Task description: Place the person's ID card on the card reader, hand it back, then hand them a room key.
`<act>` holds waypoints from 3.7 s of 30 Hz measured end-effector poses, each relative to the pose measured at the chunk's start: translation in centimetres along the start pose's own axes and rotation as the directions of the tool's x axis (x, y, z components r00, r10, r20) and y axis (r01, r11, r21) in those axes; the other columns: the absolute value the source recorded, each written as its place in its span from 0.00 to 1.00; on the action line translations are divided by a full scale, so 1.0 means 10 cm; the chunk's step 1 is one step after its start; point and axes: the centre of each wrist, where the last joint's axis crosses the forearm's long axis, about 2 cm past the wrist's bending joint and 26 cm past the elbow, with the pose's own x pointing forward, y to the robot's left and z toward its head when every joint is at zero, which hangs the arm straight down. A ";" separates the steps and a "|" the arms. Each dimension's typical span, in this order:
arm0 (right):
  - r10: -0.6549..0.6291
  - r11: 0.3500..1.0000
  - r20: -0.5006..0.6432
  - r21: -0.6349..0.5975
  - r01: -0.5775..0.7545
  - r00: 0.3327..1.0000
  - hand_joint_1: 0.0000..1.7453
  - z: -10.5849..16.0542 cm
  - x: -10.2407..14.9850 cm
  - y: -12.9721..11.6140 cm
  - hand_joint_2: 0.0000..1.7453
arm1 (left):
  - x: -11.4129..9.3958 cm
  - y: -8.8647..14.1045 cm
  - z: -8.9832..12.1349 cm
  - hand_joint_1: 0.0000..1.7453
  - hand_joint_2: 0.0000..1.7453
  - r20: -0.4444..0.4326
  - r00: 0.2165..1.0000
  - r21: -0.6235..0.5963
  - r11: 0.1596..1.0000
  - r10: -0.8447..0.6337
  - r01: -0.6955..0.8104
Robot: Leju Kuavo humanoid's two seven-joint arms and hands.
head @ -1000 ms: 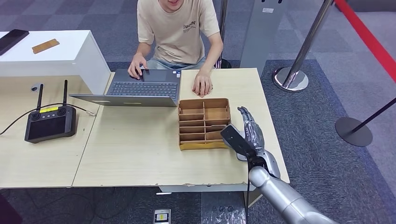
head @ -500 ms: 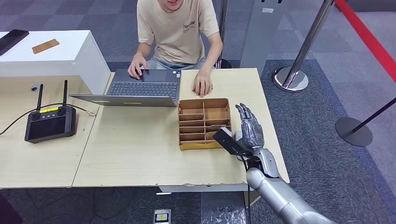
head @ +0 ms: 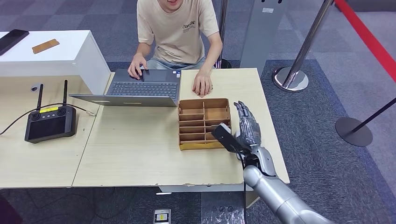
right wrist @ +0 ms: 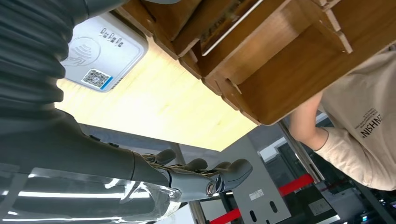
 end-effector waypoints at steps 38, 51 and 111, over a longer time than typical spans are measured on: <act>-0.050 0.996 -0.080 0.064 0.055 0.996 1.00 -0.07 0.02 0.20 1.00 | 0.03 -0.03 0.01 0.00 0.00 0.008 1.000 -0.012 1.000 -0.027 0.027; -0.061 0.996 -0.104 0.064 0.068 0.993 1.00 -0.09 0.00 0.20 1.00 | 0.04 -0.03 0.02 0.00 0.00 0.010 1.000 -0.005 1.000 -0.026 0.026; -0.126 0.962 0.154 -0.221 0.158 0.980 0.36 -0.17 0.50 -0.61 1.00 | 0.04 -0.04 0.02 0.00 0.00 0.010 1.000 0.005 1.000 -0.021 0.021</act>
